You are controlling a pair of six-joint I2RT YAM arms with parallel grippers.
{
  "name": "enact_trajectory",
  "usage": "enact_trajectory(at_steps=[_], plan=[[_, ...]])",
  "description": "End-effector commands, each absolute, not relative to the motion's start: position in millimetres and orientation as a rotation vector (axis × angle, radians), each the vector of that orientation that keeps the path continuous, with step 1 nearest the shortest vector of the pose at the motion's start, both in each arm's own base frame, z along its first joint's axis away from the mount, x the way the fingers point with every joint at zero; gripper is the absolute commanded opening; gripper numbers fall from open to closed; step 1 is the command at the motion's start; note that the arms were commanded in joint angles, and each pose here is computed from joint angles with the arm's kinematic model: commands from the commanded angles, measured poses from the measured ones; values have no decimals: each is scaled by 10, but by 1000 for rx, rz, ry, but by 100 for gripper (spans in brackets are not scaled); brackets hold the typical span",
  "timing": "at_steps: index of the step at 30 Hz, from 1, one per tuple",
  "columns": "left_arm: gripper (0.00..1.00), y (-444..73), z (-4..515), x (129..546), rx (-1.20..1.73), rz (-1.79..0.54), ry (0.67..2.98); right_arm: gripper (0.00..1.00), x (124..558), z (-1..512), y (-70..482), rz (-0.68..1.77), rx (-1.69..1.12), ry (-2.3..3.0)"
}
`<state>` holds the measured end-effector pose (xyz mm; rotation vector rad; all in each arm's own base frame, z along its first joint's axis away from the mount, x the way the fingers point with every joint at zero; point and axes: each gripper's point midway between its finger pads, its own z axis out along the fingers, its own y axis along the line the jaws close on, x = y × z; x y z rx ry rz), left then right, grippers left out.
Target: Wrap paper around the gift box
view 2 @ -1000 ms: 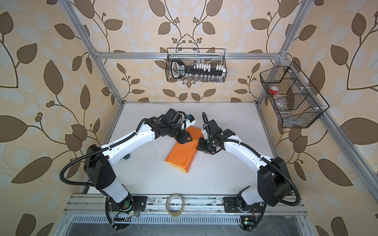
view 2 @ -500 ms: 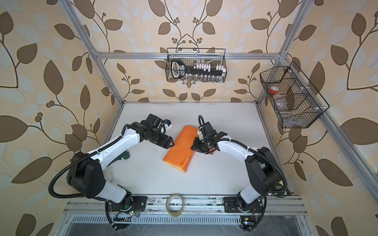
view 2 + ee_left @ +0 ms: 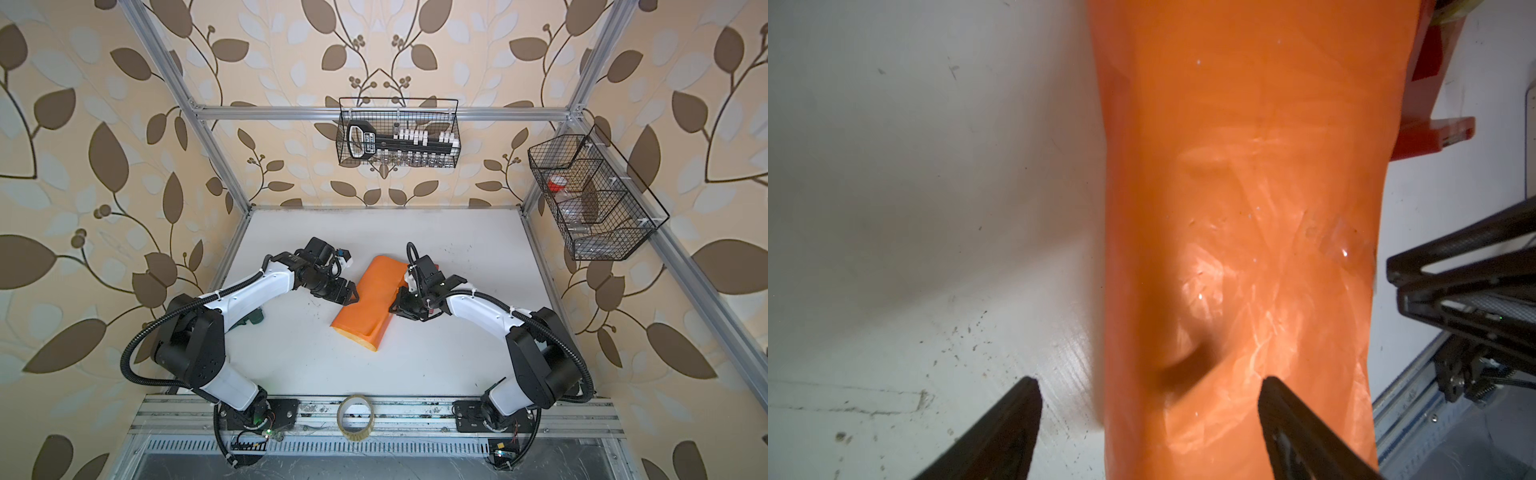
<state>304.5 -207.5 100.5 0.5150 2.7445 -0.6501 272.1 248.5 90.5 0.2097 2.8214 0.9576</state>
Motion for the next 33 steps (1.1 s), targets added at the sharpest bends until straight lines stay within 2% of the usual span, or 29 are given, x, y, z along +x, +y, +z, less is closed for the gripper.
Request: enact_trajectory(at_steps=[1, 6, 12, 16, 25, 33], plan=[[82, -2193, 1041, 3022, 498, -754, 2755, 28, 2776, 908, 2587, 1008, 239, 2807], [75, -2259, 940, 2999, 460, -821, 2783, 27, 2867, 778, 2598, 986, 243, 2822], [68, -2392, 863, 2966, 381, -955, 2819, 17, 2971, 631, 2627, 986, 240, 2840], [65, -2483, 924, 3005, 340, -1030, 2819, 18, 3153, 636, 2615, 974, 236, 2836], [69, -2506, 892, 3393, 404, -898, 2803, 20, 3636, 730, 2595, 918, 119, 2828], [72, -2293, 1068, 3627, 415, -777, 2706, 26, 3604, 915, 2549, 935, 113, 2785]])
